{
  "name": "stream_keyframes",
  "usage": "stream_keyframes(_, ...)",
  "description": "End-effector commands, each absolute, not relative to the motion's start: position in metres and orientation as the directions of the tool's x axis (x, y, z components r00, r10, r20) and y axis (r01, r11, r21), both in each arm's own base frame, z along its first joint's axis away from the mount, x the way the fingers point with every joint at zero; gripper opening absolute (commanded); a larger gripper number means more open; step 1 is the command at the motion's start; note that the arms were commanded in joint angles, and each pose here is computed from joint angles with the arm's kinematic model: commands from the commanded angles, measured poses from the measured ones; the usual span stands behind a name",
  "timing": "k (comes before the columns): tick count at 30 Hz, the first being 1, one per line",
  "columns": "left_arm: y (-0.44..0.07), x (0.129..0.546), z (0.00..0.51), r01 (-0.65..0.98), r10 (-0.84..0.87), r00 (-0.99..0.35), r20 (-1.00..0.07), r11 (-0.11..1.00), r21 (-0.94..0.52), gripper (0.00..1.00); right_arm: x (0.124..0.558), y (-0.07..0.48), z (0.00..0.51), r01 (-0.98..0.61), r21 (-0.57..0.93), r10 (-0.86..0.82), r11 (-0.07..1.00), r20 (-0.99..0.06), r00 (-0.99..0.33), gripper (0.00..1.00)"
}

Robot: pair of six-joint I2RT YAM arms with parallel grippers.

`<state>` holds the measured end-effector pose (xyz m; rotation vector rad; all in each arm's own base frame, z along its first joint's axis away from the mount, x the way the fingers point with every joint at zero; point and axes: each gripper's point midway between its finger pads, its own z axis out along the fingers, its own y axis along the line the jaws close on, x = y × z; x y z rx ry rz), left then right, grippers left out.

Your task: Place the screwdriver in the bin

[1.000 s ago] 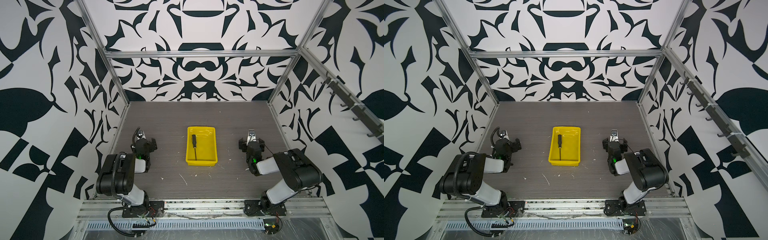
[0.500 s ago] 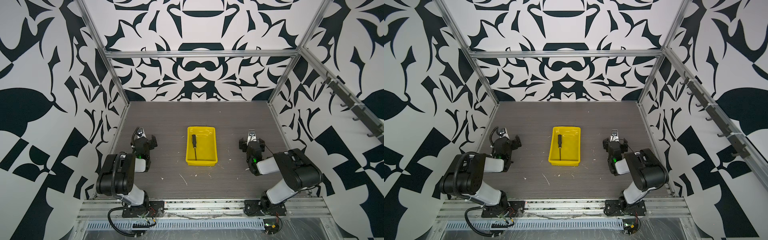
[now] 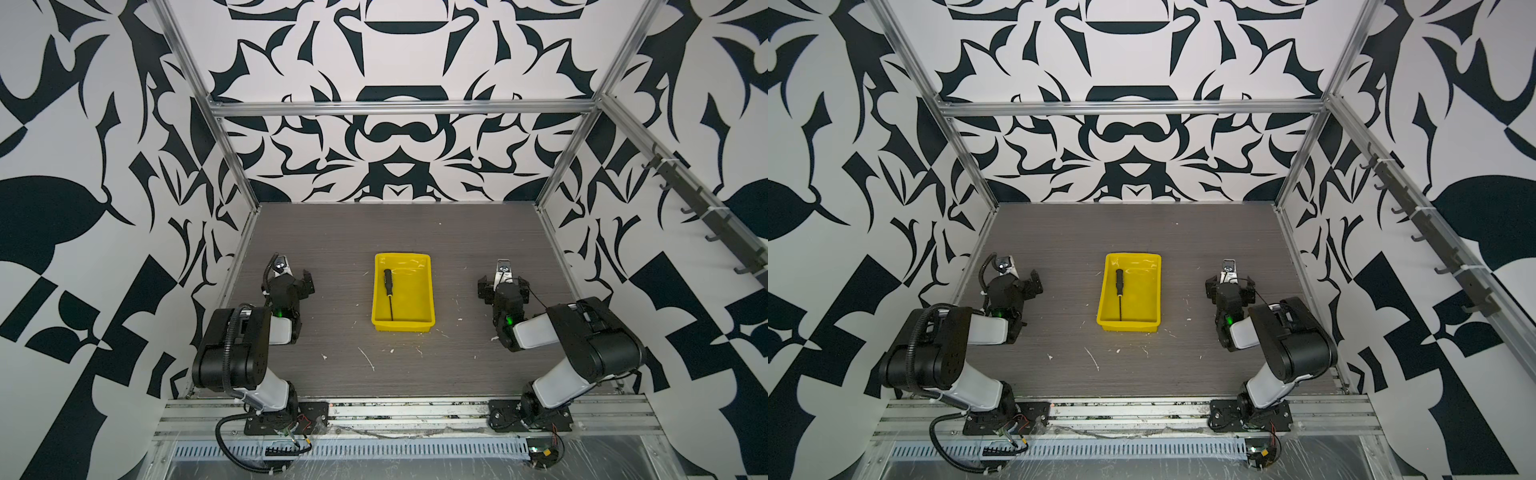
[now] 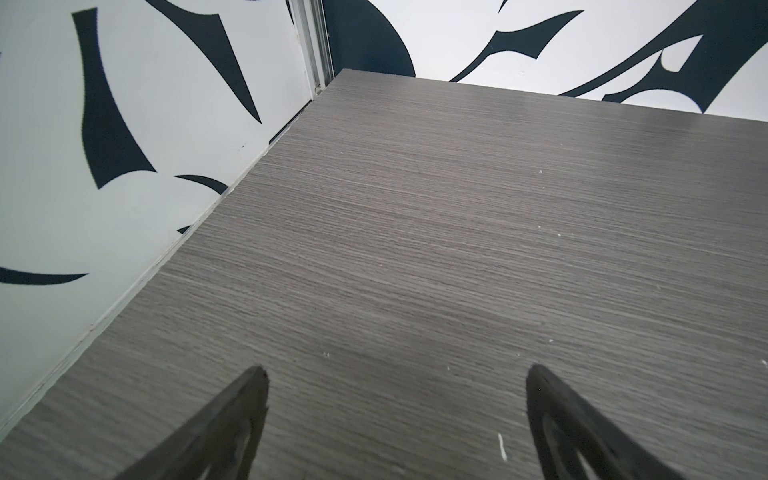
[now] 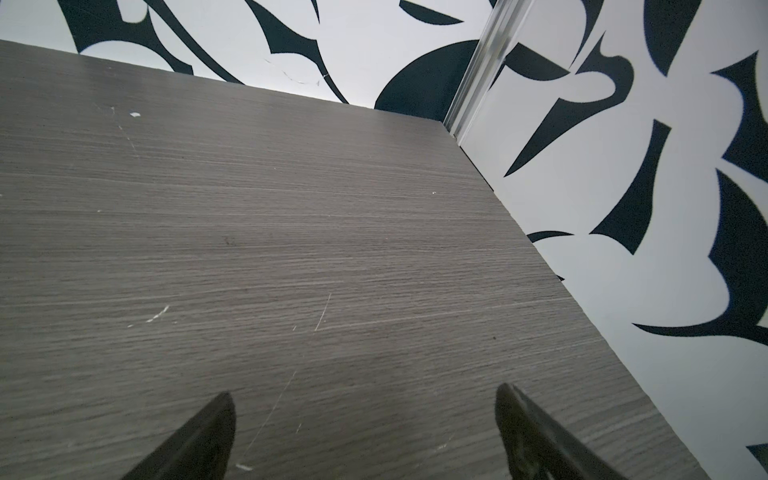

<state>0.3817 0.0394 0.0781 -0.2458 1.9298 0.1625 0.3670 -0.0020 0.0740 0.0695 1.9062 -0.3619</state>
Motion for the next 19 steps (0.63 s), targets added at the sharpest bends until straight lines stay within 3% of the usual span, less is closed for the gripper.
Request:
stream_keyframes(1,0.0388,0.3882,0.0924,-0.243,-0.094,-0.304,-0.948,0.970,-0.018,0.99,0.3753,-0.0025,0.0917,0.246,-0.178,-0.099,0.953,-0.948,-0.304,1.00)
stream_keyframes(19,0.0392,0.3884,0.0928,-0.244,-0.093,-0.303,-0.949,0.970,-0.017,0.99,0.3791,-0.0049,0.0886,0.224,-0.151,-0.073,0.963,-0.944,-0.322,1.00)
